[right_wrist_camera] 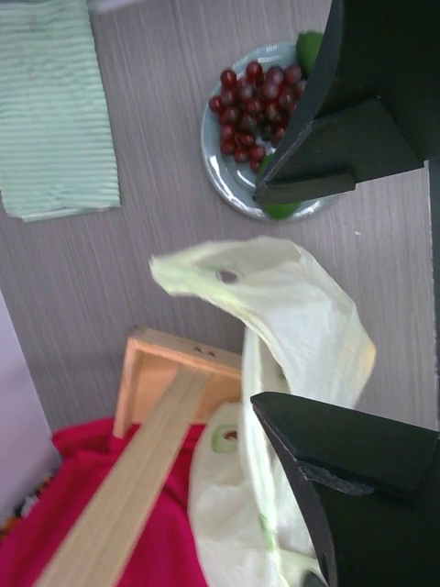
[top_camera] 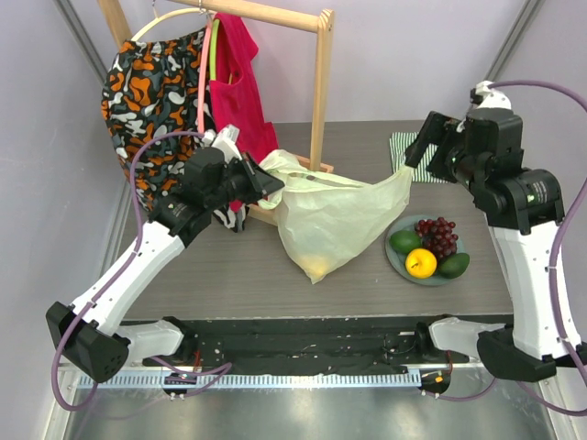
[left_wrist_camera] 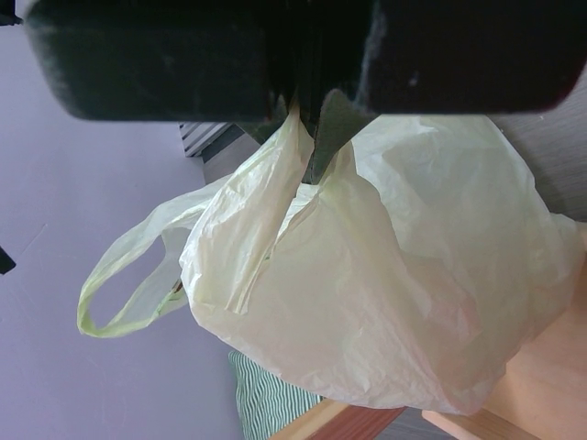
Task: Place the fruits into the plastic bag
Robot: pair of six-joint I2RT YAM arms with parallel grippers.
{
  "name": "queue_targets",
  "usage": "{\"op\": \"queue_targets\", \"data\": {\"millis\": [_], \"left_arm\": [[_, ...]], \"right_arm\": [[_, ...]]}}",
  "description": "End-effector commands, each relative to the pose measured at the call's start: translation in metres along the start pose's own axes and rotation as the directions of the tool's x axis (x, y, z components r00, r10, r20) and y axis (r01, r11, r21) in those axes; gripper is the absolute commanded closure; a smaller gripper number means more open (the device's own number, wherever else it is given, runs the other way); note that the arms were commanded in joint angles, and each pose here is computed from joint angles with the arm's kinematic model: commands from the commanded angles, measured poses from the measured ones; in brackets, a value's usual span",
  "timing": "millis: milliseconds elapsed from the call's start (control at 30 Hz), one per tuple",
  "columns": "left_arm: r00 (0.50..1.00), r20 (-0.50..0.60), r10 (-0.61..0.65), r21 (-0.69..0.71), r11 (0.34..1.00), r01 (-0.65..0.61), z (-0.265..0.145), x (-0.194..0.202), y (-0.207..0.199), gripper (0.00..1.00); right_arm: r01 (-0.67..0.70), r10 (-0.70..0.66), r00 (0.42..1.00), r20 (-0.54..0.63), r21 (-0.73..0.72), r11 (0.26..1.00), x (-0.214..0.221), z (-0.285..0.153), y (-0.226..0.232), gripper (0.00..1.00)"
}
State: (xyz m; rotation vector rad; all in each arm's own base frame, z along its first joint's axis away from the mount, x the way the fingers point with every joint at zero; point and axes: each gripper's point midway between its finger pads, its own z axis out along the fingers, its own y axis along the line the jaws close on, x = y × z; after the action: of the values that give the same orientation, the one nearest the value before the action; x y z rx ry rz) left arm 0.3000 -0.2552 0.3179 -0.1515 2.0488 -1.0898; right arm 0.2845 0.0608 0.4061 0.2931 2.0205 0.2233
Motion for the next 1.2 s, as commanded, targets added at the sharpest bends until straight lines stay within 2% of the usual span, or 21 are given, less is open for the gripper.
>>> {"op": "queue_targets", "data": {"millis": [0, 67, 100, 133, 200, 233, 300, 533, 767, 1167], "left_arm": [[0.999, 0.039, 0.037, 0.016, 0.999, -0.038, -0.003, -0.011, -0.005, 1.0], [0.999, 0.037, 0.037, 0.018, 0.999, -0.038, -0.003, -0.012, -0.006, 1.0], [0.999, 0.039, 0.037, 0.021, 0.999, -0.038, -0.004, -0.013, -0.007, 1.0], [0.998, 0.04, 0.038, 0.024, 0.999, -0.039, -0.005, -0.012, -0.008, 1.0], [0.998, 0.049, 0.038, 0.013, 0.999, -0.038, -0.006, -0.013, -0.005, 1.0], [0.998, 0.054, 0.04, 0.014, 0.999, -0.041, -0.008, -0.013, -0.005, 1.0], [0.997, 0.06, 0.038, 0.005, 0.999, -0.039, -0.01, -0.013, -0.002, 1.0], [0.998, 0.059, 0.038, -0.015, 0.999, -0.037, -0.013, -0.007, 0.008, 1.0], [0.998, 0.014, 0.059, -0.004, 0.998, -0.059, -0.004, -0.004, 0.011, 1.0], [0.998, -0.028, 0.048, 0.028, 0.998, -0.048, 0.005, -0.001, 0.012, 1.0]], "right_arm": [[0.02, -0.014, 0.999, -0.04, 0.155, 0.988, -0.004, 0.014, -0.036, 0.09], [0.015, 0.002, 0.997, -0.074, 0.229, 0.973, 0.005, 0.029, -0.063, 0.11], [-0.002, 0.014, 0.999, -0.048, 0.246, 0.969, 0.002, 0.033, -0.074, 0.14], [0.0, 0.027, 0.994, -0.105, 0.245, 0.97, 0.021, 0.046, -0.084, 0.16], [-0.084, 0.106, 0.992, -0.063, 0.283, 0.956, 0.019, 0.052, -0.117, 0.2], [-0.104, 0.14, 0.983, -0.118, 0.267, 0.958, 0.039, 0.063, -0.124, 0.21], [-0.145, 0.201, 0.969, -0.142, 0.327, 0.934, 0.058, 0.072, -0.153, 0.24], [-0.132, 0.267, 0.922, -0.28, 0.422, 0.897, 0.127, 0.092, -0.194, 0.31], [-0.067, 0.248, 0.905, -0.345, 0.46, 0.885, 0.156, 0.1, -0.216, 0.36], [-0.034, 0.253, 0.856, -0.452, 0.438, 0.898, 0.195, 0.122, -0.225, 0.51]]}}
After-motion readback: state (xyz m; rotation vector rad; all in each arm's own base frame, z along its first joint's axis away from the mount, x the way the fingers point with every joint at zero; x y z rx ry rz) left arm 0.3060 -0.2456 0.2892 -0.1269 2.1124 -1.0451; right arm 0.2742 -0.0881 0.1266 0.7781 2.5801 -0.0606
